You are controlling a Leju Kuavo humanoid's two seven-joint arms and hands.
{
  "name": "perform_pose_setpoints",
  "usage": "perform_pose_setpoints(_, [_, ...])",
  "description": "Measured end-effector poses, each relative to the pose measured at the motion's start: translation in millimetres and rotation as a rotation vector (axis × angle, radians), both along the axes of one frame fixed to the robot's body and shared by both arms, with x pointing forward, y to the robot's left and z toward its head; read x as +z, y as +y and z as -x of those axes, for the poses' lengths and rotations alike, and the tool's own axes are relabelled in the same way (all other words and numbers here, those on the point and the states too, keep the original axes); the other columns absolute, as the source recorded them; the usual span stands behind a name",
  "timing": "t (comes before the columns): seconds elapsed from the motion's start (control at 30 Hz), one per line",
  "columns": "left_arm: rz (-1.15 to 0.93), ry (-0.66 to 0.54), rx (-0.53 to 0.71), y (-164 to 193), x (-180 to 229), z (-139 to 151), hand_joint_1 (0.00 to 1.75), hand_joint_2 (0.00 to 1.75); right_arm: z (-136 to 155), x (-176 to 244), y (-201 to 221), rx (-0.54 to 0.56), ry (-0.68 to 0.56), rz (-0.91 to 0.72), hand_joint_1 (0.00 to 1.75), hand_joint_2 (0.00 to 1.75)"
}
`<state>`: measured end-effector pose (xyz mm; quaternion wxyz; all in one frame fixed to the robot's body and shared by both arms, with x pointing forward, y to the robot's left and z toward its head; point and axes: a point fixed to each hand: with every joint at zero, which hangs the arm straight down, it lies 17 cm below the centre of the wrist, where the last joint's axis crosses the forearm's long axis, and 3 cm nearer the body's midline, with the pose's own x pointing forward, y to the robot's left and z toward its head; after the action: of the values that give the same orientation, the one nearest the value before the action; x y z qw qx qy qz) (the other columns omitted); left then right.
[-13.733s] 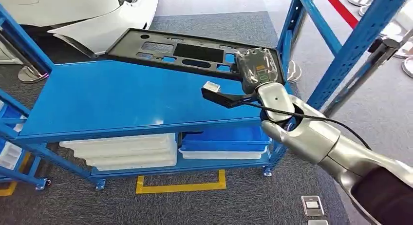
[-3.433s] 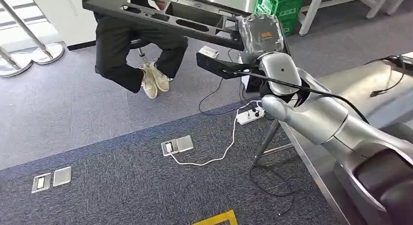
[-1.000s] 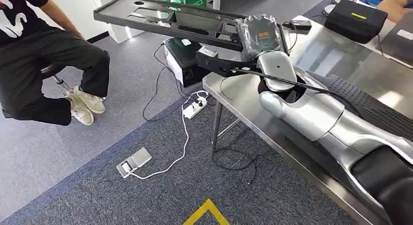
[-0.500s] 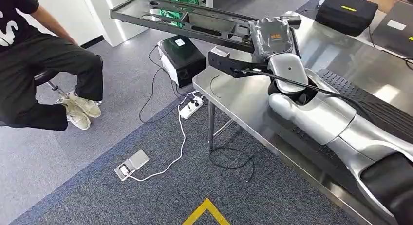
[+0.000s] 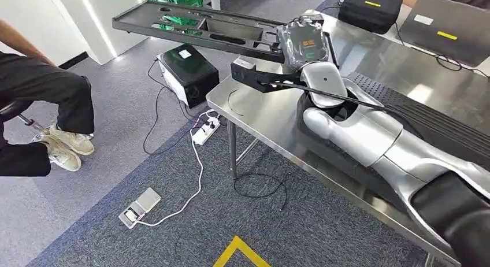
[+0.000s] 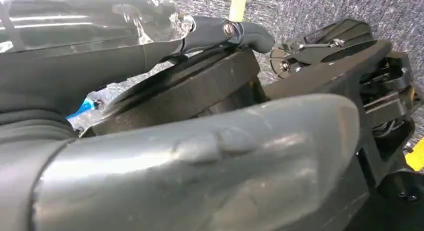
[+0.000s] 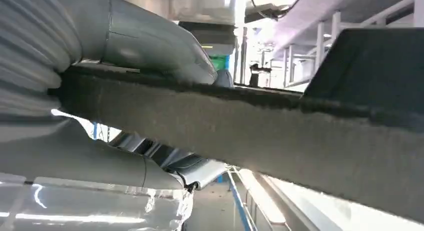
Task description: Take the parts from the cabinet and place them on the table.
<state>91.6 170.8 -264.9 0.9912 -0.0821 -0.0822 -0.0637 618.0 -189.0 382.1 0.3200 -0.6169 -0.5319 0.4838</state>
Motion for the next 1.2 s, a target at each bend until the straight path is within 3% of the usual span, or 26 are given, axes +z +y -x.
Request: perform_pose_setpoints(1.2, [-0.003, 0.003, -0.003, 0, 0, 2, 0.0, 0.0, -8, -14, -1, -0.026, 0.036, -0.024, 1.75, 1.75])
